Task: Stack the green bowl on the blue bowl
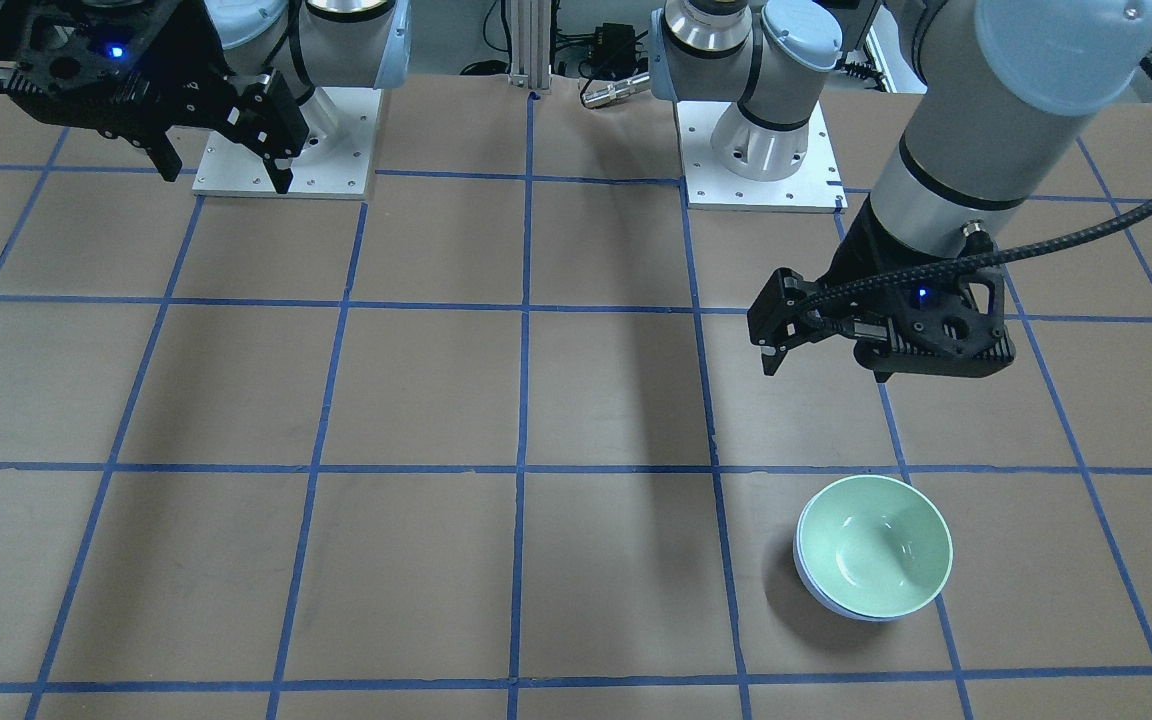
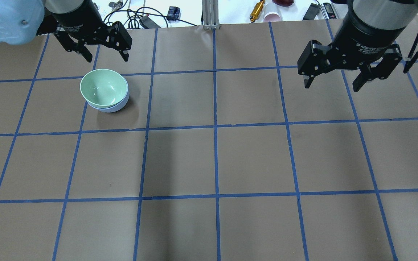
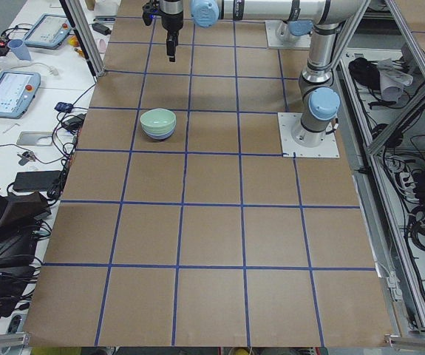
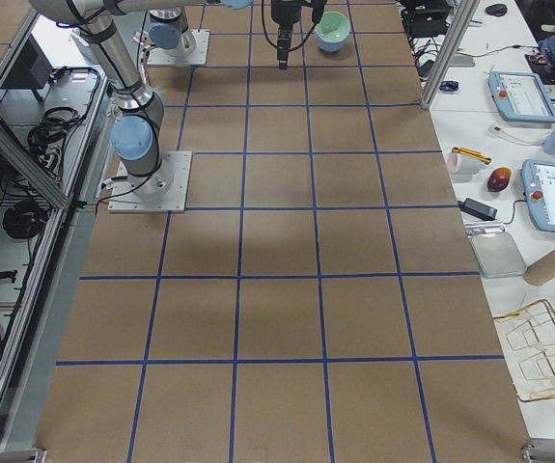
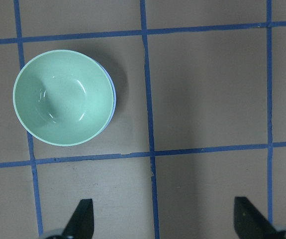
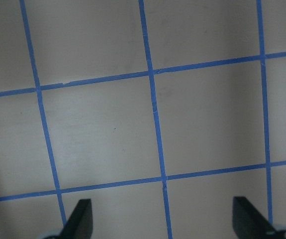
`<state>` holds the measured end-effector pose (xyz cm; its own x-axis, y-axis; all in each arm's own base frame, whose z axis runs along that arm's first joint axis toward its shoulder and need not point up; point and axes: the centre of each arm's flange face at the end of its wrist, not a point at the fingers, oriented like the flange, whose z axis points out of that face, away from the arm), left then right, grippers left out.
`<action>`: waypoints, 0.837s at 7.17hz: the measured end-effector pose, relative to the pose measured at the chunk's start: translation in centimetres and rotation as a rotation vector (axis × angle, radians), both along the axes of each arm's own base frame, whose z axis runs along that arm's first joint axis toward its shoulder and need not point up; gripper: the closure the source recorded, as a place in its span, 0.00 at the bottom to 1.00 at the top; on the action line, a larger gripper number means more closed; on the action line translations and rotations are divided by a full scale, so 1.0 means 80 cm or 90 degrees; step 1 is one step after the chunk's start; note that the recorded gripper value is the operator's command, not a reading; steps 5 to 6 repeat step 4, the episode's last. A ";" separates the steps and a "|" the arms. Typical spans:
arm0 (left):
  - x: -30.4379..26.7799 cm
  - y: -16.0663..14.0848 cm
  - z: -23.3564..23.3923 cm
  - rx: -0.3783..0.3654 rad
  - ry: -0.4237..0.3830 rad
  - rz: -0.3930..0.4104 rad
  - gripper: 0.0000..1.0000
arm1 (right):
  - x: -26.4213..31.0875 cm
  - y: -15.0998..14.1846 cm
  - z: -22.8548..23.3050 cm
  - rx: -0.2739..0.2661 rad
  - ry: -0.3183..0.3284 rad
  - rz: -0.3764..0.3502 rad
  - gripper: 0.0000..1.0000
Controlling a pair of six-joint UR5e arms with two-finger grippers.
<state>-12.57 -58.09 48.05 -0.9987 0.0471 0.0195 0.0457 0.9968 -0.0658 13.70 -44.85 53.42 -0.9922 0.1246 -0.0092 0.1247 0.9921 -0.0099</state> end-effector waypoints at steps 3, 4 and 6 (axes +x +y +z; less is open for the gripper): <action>-0.001 0.005 0.015 -0.013 -0.004 0.000 0.00 | 0.000 0.000 0.000 0.001 0.000 0.000 0.00; 0.000 0.011 0.022 -0.017 -0.011 0.000 0.00 | 0.000 0.000 -0.001 0.001 0.000 0.000 0.00; 0.000 0.011 0.022 -0.017 -0.011 0.000 0.00 | 0.000 0.000 -0.001 0.001 0.000 0.000 0.00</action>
